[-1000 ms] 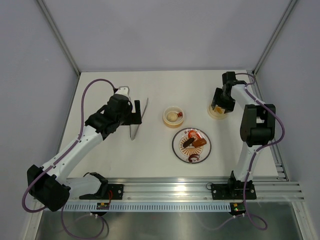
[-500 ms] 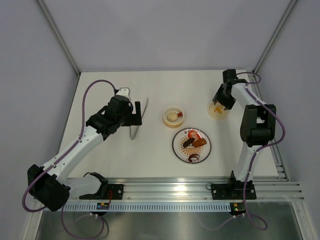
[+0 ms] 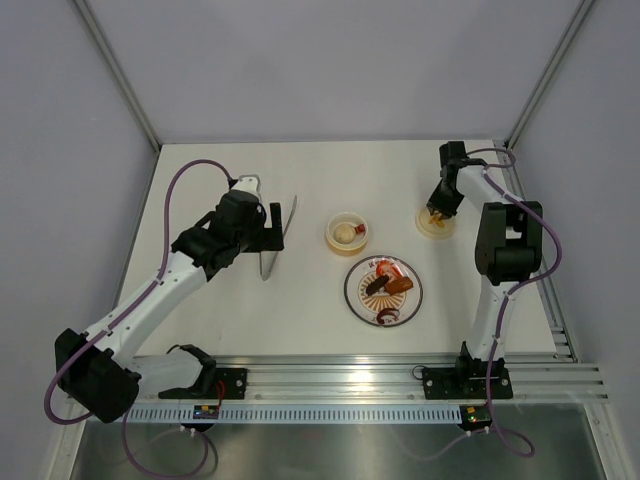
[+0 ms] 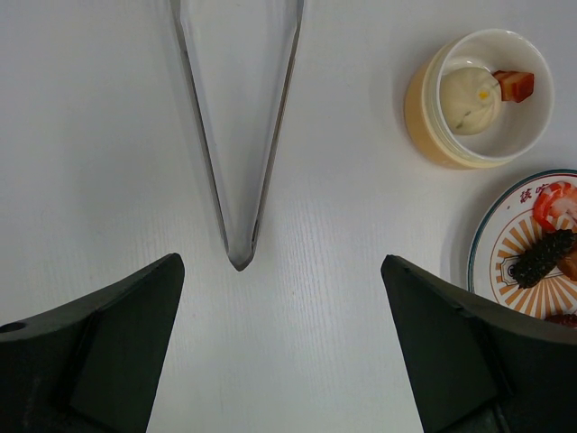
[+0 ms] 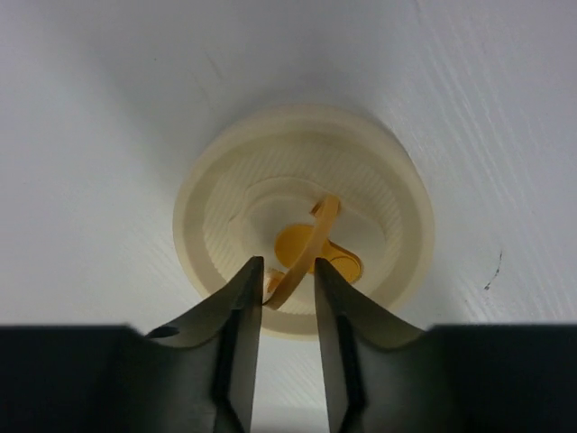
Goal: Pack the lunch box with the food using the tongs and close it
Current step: Pick up the box lid from the center of the board, then close the box lid on the packing box, then screw the fastener into the packing box.
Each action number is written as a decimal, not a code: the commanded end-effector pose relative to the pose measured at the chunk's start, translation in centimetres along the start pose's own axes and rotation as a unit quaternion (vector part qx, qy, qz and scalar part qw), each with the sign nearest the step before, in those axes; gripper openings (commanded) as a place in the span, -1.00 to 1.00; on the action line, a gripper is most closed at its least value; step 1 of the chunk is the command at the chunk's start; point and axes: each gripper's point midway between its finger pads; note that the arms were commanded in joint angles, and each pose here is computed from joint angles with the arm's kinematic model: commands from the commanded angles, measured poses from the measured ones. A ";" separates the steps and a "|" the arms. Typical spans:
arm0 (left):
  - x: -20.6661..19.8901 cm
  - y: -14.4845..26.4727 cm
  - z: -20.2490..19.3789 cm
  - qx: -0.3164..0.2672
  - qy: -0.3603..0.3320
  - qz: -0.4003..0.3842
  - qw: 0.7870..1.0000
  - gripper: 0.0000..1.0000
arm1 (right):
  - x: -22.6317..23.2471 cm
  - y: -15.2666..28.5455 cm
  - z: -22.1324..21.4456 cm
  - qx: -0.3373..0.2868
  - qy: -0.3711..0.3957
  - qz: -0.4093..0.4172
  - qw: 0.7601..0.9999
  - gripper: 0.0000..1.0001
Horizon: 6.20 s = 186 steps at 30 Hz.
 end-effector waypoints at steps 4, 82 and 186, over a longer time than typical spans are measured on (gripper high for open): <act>-0.2 0.1 0.7 -0.020 -0.002 -0.007 1.000 0.91 | 1.2 1.8 2.1 -0.045 -0.002 0.005 0.999 -0.65; 1.2 0.5 1.9 -0.029 0.039 0.038 0.998 0.93 | 19.8 12.6 -13.6 -0.032 0.327 0.104 0.939 -1.00; -11.6 -24.2 0.1 0.201 0.200 -0.194 0.939 -1.00 | 20.2 9.9 -13.6 -0.005 0.223 0.123 0.967 -1.00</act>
Point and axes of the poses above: each gripper's point midway between its finger pads, its own y axis back along the fingers, its own x axis along the line the jaws close on, z = x × y, and after that the axes turned 5 degrees about y, right-handed
